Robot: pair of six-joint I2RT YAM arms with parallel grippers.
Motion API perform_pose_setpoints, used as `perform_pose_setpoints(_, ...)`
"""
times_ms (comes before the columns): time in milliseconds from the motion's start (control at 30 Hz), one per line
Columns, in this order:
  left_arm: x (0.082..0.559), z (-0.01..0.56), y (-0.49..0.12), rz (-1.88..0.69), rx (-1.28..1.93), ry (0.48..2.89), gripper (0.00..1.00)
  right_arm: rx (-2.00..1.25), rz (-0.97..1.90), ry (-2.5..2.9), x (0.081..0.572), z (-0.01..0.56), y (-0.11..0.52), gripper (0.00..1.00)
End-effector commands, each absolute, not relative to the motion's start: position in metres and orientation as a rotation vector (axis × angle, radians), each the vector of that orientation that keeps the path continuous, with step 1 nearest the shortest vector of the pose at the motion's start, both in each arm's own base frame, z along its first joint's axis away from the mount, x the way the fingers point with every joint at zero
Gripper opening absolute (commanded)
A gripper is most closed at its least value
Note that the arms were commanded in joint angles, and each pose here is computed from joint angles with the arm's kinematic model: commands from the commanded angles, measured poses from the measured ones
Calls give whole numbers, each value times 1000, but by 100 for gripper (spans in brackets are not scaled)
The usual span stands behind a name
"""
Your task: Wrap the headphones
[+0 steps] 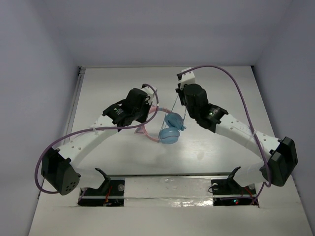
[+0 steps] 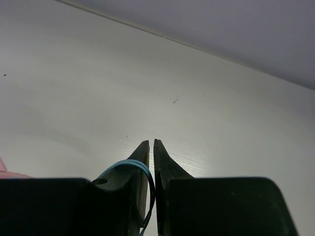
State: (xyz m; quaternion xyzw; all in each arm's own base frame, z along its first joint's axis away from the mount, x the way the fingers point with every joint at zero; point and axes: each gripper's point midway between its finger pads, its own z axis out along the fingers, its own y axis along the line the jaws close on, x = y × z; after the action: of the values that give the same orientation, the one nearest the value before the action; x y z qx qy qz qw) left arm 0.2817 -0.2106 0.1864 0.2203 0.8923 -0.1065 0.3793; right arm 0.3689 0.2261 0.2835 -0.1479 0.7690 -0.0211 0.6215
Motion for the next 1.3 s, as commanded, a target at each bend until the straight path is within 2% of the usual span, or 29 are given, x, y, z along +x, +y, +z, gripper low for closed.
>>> perform_pose_setpoints(0,289,210,-218,-309,549,2207,0,-252,-33,1764,383,291,215,14)
perform_pose_setpoints(200,274,227,-235,-464,641,2146,0,-263,15,1800,397,262,224,16)
perform_pose_setpoints(233,273,232,-236,-473,644,2133,0,-270,22,1811,396,256,226,19)
perform_pose_setpoints(367,280,235,-229,-413,616,2131,0,-256,-6,1826,402,249,221,20)
perform_pose_setpoints(400,285,228,-221,-347,588,2158,0,-262,-48,1859,399,244,215,17)
perform_pose_setpoints(467,295,218,-207,-229,529,2190,0,-203,-63,1872,398,257,205,0)
perform_pose_setpoints(567,291,210,-222,-319,579,2184,0,-128,-46,1850,395,281,186,0)
perform_pose_setpoints(633,297,202,-213,-222,546,2201,0,-102,-30,1872,392,295,182,6)
perform_pose_setpoints(700,299,189,-209,-177,541,2239,0,-138,123,1874,382,318,196,6)
perform_pose_setpoints(733,295,188,-220,-219,575,2235,0,-155,197,1869,376,327,204,2)
perform_pose_setpoints(800,294,182,-221,-177,580,2240,0,-234,423,1854,353,353,230,0)
perform_pose_setpoints(900,297,173,-217,-126,567,2271,0,-294,579,1851,327,370,243,0)
perform_pose_setpoints(933,291,171,-226,-197,611,2270,0,-301,594,1836,321,376,241,0)
perform_pose_setpoints(1033,283,191,-244,-353,656,2185,0,-232,438,1865,330,363,216,0)
perform_pose_setpoints(1100,283,194,-239,-334,647,2185,0,-199,335,1903,338,354,204,0)
perform_pose_setpoints(1167,288,190,-230,-259,616,2209,0,-212,360,1904,336,358,207,0)
perform_pose_setpoints(1267,275,192,-244,-390,676,2183,0,-179,308,1881,342,358,200,0)
